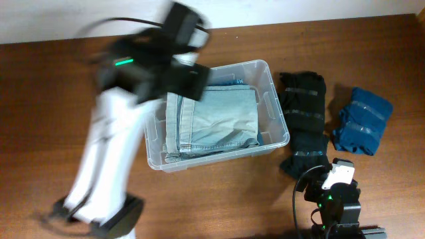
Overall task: Pack container
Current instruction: 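Withdraw the left gripper to the left side of the table, then move the right gripper to the teal bundle and grasp it, then raise the teal bundle off the table with the right gripper, then carry the teal bundle with the right gripper and place it in the container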
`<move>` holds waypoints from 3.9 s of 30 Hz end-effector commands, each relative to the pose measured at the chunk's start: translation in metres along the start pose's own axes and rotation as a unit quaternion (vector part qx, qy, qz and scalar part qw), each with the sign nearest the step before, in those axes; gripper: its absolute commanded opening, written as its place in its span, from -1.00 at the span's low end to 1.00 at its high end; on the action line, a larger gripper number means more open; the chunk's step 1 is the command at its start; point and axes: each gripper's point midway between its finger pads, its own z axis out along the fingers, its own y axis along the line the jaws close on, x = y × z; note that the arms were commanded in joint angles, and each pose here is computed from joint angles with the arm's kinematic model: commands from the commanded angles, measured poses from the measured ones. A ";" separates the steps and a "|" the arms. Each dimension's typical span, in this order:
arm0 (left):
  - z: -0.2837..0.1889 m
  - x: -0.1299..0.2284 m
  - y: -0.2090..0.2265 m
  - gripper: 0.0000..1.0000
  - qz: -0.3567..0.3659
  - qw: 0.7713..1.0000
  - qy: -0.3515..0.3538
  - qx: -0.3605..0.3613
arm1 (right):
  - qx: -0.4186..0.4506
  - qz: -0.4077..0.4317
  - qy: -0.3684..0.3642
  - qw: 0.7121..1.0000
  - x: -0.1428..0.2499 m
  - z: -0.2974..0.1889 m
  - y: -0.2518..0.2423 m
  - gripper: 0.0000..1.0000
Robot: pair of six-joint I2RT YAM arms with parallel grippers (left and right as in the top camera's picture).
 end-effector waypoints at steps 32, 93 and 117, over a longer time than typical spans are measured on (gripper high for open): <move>-0.220 0.066 0.103 0.99 -0.158 0.953 -0.248 -0.076 | -0.080 0.090 -0.049 0.991 -0.152 -0.093 0.036 0.97; -0.221 0.066 0.103 0.99 -0.158 0.952 -0.249 -0.076 | -0.135 0.316 0.229 0.911 -0.164 0.123 -0.096 -0.43; -0.221 0.066 0.103 0.99 -0.158 0.953 -0.249 -0.076 | -0.509 0.033 0.210 0.834 -0.205 -0.013 0.314 -0.55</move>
